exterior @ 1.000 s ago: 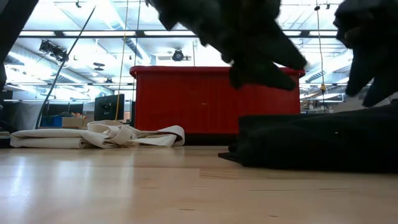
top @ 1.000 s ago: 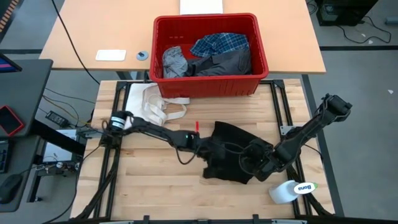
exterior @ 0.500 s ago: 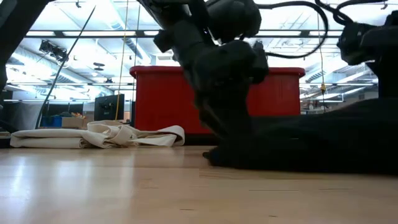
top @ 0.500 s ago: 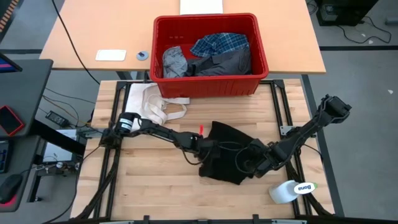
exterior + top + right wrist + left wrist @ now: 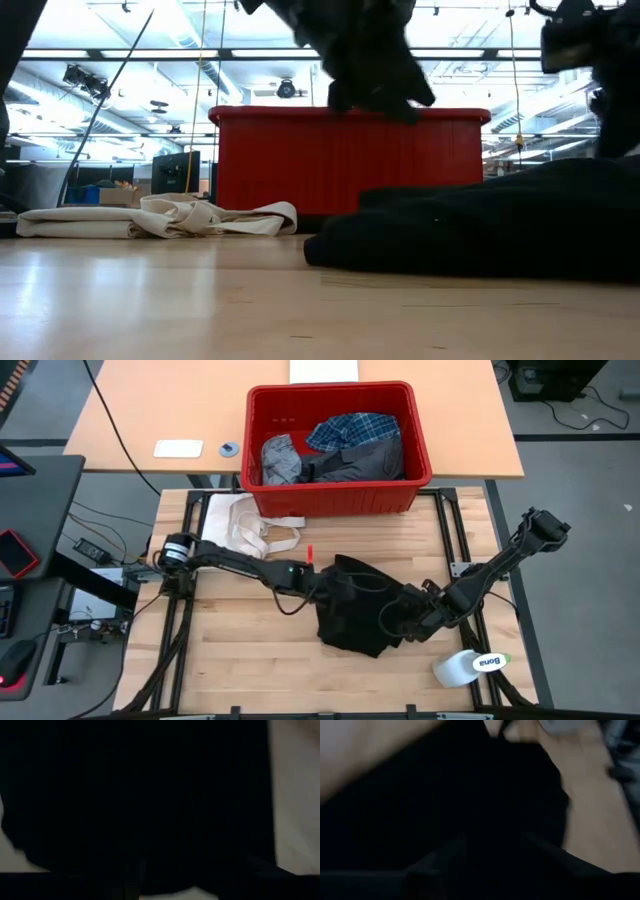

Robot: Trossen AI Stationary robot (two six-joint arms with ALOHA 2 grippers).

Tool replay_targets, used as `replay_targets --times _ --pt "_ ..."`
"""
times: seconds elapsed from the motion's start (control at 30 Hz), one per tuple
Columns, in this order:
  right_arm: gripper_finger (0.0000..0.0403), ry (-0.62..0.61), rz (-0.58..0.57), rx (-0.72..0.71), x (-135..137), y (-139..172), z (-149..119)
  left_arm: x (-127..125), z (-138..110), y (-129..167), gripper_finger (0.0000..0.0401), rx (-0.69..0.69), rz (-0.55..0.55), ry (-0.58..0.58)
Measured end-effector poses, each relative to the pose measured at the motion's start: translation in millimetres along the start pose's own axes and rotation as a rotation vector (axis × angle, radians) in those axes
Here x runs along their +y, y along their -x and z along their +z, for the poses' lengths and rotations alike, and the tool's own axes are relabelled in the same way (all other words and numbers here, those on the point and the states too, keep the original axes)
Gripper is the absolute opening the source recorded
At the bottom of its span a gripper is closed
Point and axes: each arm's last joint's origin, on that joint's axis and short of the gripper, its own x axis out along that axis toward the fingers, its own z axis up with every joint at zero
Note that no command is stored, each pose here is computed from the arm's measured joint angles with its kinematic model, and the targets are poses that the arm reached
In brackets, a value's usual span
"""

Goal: Fold Laundry from Bin
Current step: Fold the black shirt

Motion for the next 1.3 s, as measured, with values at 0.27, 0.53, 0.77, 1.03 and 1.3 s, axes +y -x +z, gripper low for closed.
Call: replay_targets --times 0.27,0.53,0.77,1.03,1.3 --pt "0.0201 -0.056 -0.022 -0.093 -7.5 -14.8 1.3 31.1 -19.6 -60.8 0.0183 -0.026 0.109 0.062" --pt "0.0201 -0.046 -0.112 -0.023 -44.1 -56.4 -16.4 67.7 -35.6 -75.9 0.0183 0.080 0.190 0.226" --pt "0.0201 -0.165 -0.393 -0.024 -74.2 -54.2 -18.0 68.0 -39.2 -69.9 0.0174 0.146 0.206 0.222" --pt "0.0201 -0.015 -0.268 -0.147 -44.7 -19.2 13.4 43.8 -9.4 -44.6 0.0155 -0.018 0.069 0.157" --pt "0.0201 0.042 -0.153 -0.122 -41.4 9.3 25.4 -3.0 3.0 -27.6 0.0153 -0.122 -0.131 -0.041"
